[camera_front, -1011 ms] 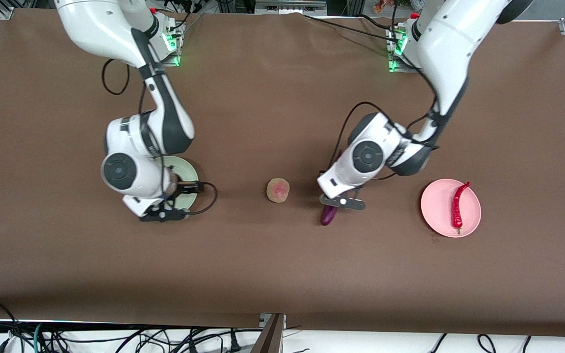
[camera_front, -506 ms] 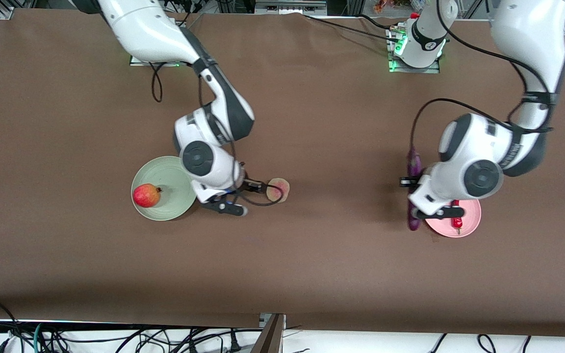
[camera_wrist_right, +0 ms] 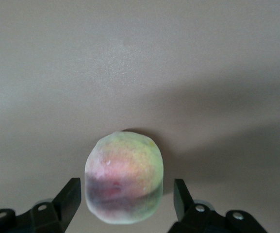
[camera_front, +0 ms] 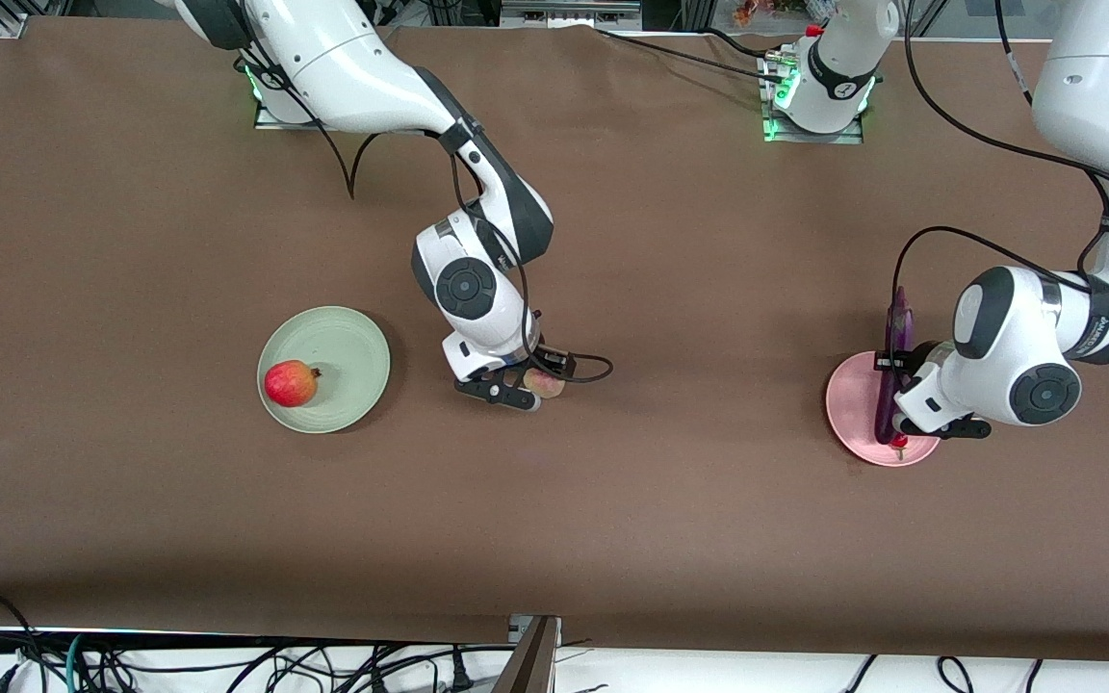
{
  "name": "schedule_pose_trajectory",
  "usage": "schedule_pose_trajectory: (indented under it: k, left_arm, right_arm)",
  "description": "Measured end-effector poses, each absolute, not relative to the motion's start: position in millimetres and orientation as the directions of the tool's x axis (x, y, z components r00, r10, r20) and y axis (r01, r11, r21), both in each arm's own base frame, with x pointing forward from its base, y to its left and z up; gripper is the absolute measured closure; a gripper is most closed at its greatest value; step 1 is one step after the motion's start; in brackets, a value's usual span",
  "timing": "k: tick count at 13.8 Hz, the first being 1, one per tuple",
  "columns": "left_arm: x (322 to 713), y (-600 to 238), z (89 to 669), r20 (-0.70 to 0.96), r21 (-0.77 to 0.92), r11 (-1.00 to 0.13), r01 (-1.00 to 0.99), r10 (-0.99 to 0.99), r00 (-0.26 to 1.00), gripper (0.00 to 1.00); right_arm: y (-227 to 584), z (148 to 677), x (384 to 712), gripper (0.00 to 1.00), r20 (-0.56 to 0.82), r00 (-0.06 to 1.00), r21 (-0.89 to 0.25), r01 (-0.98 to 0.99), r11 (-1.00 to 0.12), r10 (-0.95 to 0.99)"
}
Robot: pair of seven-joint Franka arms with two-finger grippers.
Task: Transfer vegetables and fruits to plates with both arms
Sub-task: 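Set the pomegranate on the green plate while the left gripper carries the eggplant, then lower the eggplant onto the pink plate while the right gripper grasps the guava slice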
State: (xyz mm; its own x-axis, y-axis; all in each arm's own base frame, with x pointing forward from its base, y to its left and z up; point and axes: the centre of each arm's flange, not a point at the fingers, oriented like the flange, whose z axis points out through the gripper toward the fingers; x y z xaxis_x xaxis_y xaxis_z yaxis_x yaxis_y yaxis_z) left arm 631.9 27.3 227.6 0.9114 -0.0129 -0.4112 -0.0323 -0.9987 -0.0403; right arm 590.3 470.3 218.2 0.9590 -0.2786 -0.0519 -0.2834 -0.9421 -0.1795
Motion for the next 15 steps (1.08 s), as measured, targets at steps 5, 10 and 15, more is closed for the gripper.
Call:
schedule_pose_trajectory:
  k: [5, 10, 15]
  left_arm:
    - [637, 23, 230, -0.388, -0.033, -0.999, -0.038, -0.022, 0.921, 0.32]
    - [648, 12, 266, -0.327, -0.036, -0.998, -0.052, -0.037, 0.944, 0.0]
    - [645, -32, 417, -0.161, -0.084, -0.991, -0.105, -0.091, 0.983, 0.0]
  right_arm:
    - [484, 194, 578, 0.18, -0.049, 0.959, -0.173, -0.284, -0.943, -0.279]
    - [444, 213, 606, 0.25, -0.078, 0.968, -0.103, -0.245, -0.964, -0.238]
    - [279, 294, 668, 0.25, -0.213, 0.977, -0.077, -0.018, -0.997, -0.001]
